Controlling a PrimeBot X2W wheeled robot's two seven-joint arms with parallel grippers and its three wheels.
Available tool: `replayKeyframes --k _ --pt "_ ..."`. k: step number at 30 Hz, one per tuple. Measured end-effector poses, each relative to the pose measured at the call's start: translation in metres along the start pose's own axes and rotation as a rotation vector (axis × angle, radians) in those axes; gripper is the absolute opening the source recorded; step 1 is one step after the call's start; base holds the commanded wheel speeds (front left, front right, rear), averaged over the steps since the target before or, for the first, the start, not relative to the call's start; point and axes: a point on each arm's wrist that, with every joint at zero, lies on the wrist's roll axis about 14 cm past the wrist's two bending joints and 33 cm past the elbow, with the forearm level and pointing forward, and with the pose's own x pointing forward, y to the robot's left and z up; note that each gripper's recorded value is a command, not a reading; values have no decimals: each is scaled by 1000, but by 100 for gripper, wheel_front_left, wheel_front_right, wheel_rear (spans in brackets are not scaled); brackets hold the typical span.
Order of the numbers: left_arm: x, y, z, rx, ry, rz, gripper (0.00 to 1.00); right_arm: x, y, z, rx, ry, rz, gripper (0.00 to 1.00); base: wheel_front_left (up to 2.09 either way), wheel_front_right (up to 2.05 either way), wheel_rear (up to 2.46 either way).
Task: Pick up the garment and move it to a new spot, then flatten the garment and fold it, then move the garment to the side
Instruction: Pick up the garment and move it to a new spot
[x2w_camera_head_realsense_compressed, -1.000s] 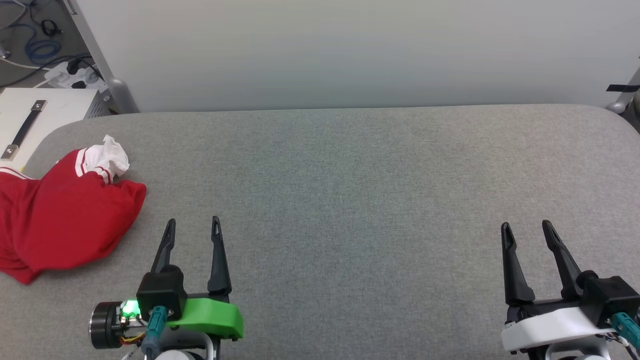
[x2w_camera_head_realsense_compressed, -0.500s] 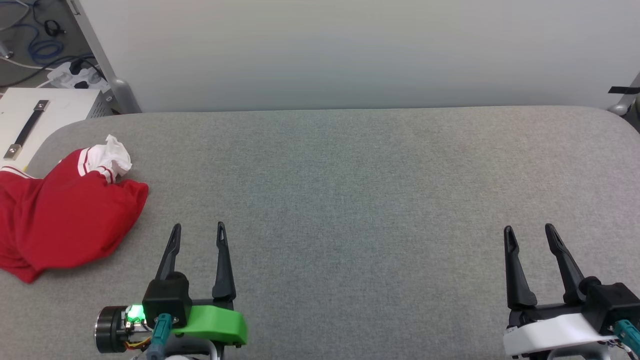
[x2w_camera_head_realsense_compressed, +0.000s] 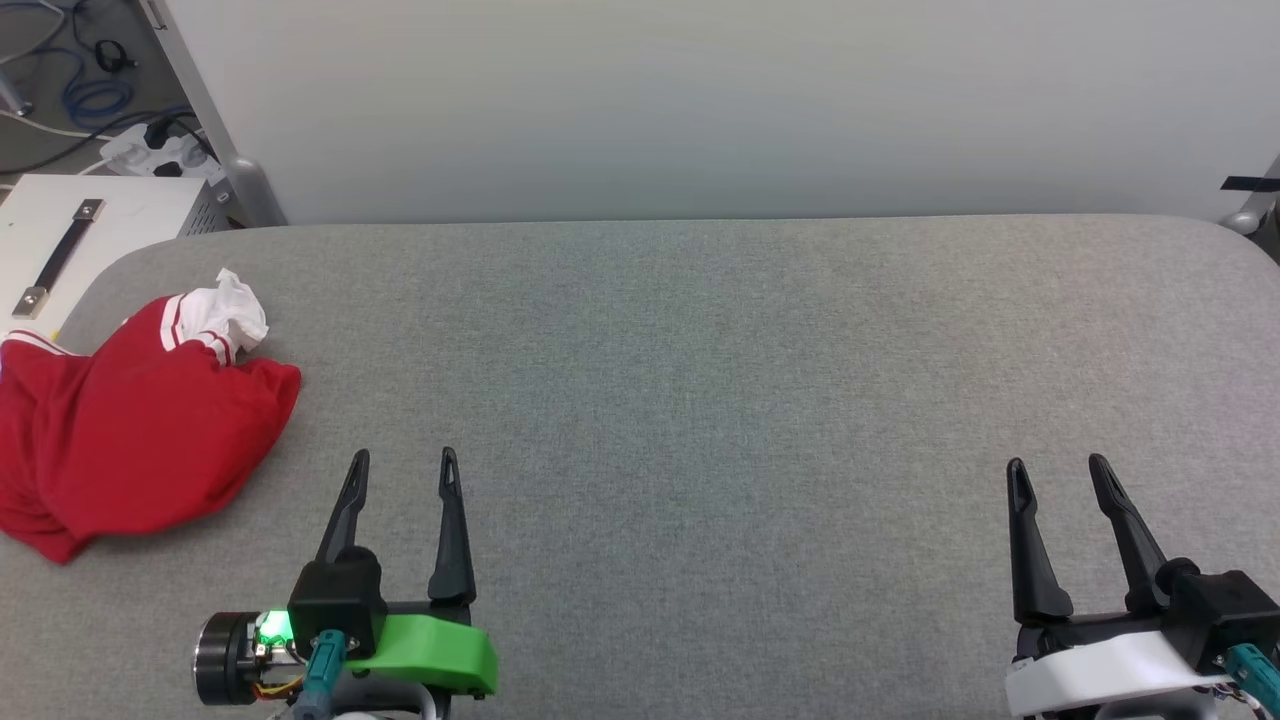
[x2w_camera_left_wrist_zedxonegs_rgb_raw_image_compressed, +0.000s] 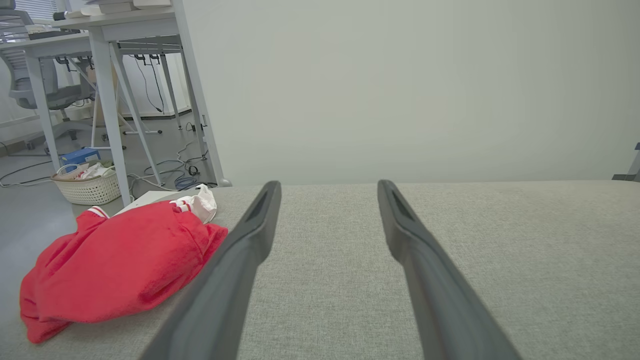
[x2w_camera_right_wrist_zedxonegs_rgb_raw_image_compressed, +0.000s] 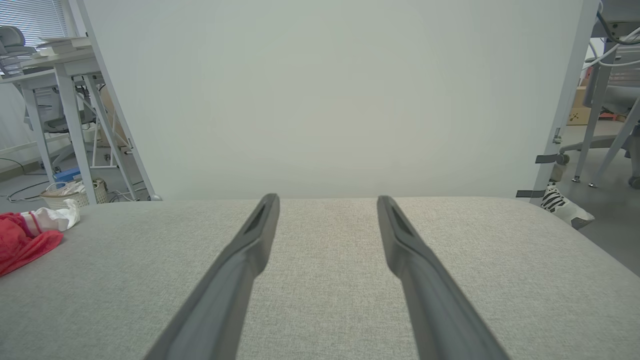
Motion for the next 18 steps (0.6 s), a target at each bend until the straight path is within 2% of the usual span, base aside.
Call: replayKeyframes --k 18 --pt "-4 8 -7 7 23 25 100 5 9 -5 8 11 28 100 0 0 0"
